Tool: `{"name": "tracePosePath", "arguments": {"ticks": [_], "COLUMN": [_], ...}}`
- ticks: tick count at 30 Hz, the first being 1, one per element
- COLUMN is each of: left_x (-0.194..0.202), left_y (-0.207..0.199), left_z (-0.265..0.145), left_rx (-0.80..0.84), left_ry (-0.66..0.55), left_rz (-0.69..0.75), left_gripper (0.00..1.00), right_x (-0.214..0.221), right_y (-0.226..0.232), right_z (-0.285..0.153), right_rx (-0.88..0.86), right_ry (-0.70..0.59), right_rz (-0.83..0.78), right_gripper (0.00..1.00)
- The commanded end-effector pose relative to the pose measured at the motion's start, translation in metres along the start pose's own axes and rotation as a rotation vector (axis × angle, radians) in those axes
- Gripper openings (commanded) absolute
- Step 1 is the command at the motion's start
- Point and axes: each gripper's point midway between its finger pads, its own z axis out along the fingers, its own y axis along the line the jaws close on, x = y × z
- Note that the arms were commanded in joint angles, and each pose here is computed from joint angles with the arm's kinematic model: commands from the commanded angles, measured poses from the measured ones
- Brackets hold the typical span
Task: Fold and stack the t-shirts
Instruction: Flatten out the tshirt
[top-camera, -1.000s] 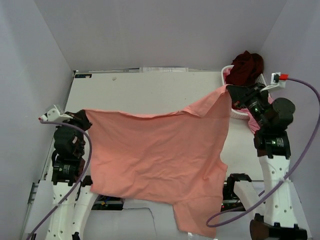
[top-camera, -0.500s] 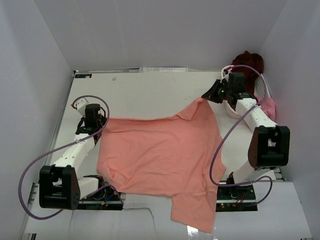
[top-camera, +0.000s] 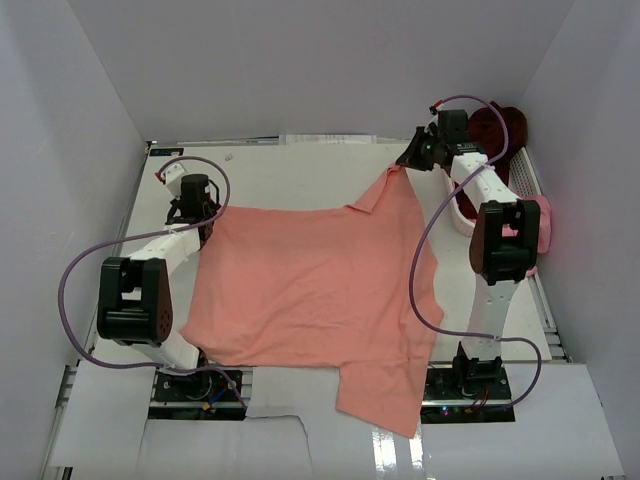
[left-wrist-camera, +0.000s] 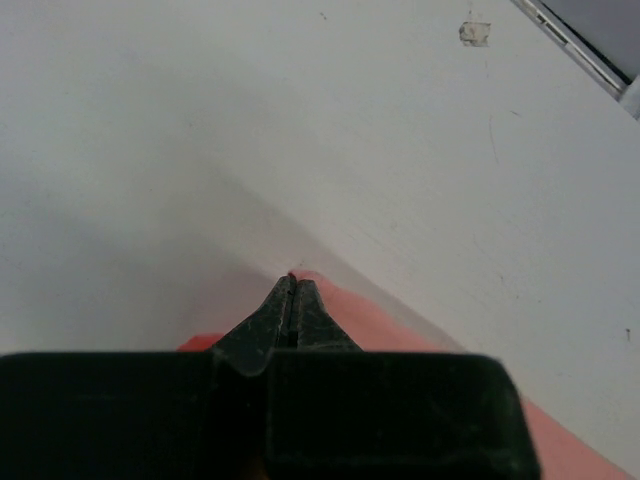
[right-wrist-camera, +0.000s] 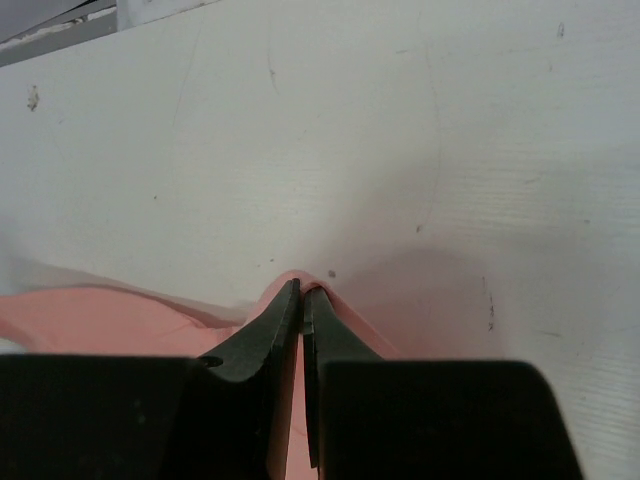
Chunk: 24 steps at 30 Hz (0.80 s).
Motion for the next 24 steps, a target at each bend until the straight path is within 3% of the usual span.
{"name": "tracePosePath", "arguments": {"ticks": [1,13,16,24], "left_x": [-0.021,-0.017,-0.021,-0.012], "left_y": [-0.009,-0.013,0.006,0.001], "left_z": [0.010,0.068,0.084,0.101], "left_rx": [0.020,0.000,-0.018,0.060], "left_ry": [-0.057,-0.020,-0.003,0.060], "left_rz": [-0.011,0.024,-0.007,0.000], "left_gripper": [0.00,0.00,0.00,0.00], "right_x": [-0.027,-0.045,-0.046,-0.047], "right_y": [-0.004,-0.041,-0.045,-0.044], "right_z": [0.002,0.057,0.063,0.066], "right_rx": [0.044,0.075,0.074,0.059], "right_ry": [-0.045,-0.034,-0.036,-0.044], "right_rz": [-0.052,-0.029,-0.026,-0.032], "right_gripper": [0.08,0.08,0.08,0.08]}}
